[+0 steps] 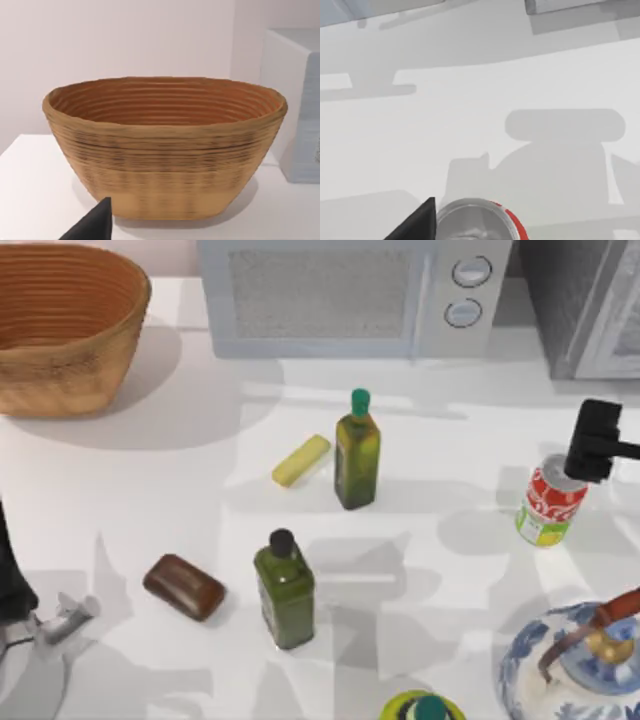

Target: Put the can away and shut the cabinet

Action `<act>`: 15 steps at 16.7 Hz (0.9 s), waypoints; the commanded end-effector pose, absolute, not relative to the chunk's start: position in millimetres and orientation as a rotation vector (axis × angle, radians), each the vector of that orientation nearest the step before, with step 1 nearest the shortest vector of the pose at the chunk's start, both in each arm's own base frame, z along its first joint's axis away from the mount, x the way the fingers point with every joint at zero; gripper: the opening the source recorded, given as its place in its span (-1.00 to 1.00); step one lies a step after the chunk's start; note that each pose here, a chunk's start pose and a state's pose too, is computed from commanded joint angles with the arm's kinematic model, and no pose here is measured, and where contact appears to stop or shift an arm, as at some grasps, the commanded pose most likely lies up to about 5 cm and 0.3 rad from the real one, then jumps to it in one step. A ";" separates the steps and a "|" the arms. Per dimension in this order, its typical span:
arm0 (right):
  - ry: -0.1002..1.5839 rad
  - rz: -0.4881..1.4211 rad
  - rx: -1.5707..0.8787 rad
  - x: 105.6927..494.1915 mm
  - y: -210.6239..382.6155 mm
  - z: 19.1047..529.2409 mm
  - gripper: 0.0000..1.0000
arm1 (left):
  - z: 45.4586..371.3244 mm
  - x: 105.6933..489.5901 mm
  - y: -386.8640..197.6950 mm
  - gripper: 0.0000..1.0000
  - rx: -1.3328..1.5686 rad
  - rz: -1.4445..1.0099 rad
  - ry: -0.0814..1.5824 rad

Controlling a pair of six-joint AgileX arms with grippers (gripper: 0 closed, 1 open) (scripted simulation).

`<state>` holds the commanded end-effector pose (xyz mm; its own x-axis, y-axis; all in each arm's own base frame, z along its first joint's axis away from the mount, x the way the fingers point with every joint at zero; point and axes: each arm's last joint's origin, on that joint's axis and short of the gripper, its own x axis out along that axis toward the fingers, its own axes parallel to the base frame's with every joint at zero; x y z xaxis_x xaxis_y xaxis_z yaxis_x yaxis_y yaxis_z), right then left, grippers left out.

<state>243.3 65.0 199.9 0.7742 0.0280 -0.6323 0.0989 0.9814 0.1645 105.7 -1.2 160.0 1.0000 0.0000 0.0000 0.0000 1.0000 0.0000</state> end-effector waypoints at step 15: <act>0.891 -0.009 0.004 259.5 115.0 149.2 1.00 | 160.0 105.7 -1.2 1.00 0.000 0.000 0.000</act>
